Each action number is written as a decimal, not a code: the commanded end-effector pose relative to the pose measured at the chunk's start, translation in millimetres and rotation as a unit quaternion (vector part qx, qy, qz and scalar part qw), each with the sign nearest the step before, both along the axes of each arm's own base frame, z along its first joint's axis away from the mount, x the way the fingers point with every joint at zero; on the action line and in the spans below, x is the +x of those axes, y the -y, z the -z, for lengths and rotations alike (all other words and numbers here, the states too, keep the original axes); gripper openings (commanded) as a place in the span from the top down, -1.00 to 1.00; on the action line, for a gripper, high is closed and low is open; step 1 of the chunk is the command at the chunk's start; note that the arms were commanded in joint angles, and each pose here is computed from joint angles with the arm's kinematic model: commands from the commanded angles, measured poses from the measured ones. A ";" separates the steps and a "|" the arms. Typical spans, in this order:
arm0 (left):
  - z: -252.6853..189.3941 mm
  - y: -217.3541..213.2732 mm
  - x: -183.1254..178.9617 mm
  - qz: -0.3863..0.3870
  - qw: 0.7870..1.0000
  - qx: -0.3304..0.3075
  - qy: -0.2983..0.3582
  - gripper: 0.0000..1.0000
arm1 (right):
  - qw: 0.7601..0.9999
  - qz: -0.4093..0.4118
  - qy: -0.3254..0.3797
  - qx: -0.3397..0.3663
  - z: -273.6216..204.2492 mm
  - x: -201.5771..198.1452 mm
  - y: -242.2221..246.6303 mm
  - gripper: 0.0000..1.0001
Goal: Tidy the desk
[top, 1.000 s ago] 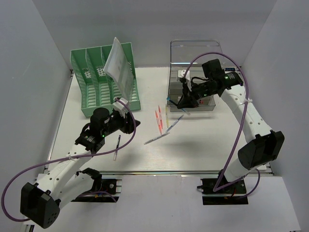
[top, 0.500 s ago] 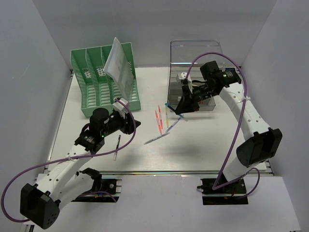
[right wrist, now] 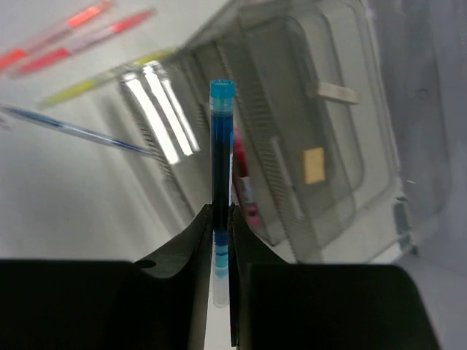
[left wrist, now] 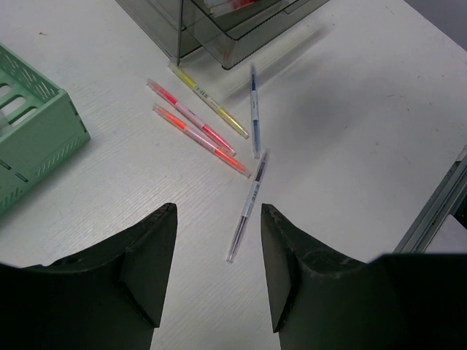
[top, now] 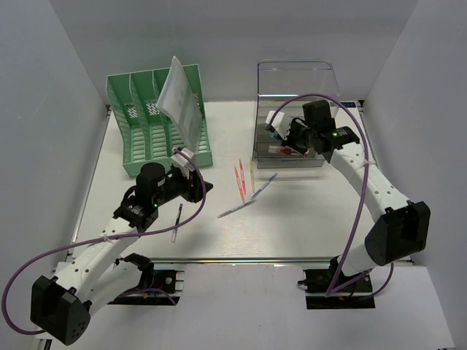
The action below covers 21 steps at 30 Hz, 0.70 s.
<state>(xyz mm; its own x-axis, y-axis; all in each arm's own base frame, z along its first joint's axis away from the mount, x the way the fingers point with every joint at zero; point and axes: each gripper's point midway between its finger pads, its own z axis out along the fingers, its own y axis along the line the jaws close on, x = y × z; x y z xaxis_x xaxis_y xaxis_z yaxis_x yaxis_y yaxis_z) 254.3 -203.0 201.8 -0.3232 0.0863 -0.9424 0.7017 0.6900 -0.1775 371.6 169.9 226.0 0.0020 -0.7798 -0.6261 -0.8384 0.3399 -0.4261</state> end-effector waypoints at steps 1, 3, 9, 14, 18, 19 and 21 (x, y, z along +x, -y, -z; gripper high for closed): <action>4.3 2.4 -1.9 0.010 1.000 0.003 0.001 -0.19 | 0.991 0.029 0.105 -0.079 -2.7 49.1 20.2 0.89; 6.0 2.0 -1.6 0.009 1.000 0.005 -0.001 -0.19 | 0.988 0.023 0.114 -0.098 3.3 56.7 20.8 0.82; 6.6 0.8 -0.3 0.005 1.000 0.008 0.001 -0.21 | 0.980 0.002 0.115 -0.163 41.3 71.7 27.5 0.71; 9.1 2.5 -1.2 0.011 1.000 0.009 -0.004 -0.23 | 0.978 -0.016 0.106 -0.179 57.2 69.5 25.0 0.49; 8.9 5.7 -3.7 0.023 1.000 0.005 -0.003 -0.27 | 0.976 -0.016 0.099 -0.192 64.8 69.9 26.1 0.27; 9.0 8.0 -6.1 0.032 0.999 0.002 -0.004 -0.28 | 0.976 -0.017 0.098 -0.193 64.5 69.6 26.6 0.21; 8.4 11.3 -8.7 0.044 0.999 -0.004 -0.002 -0.32 | 0.977 -0.010 0.094 -0.190 62.5 68.8 27.2 0.17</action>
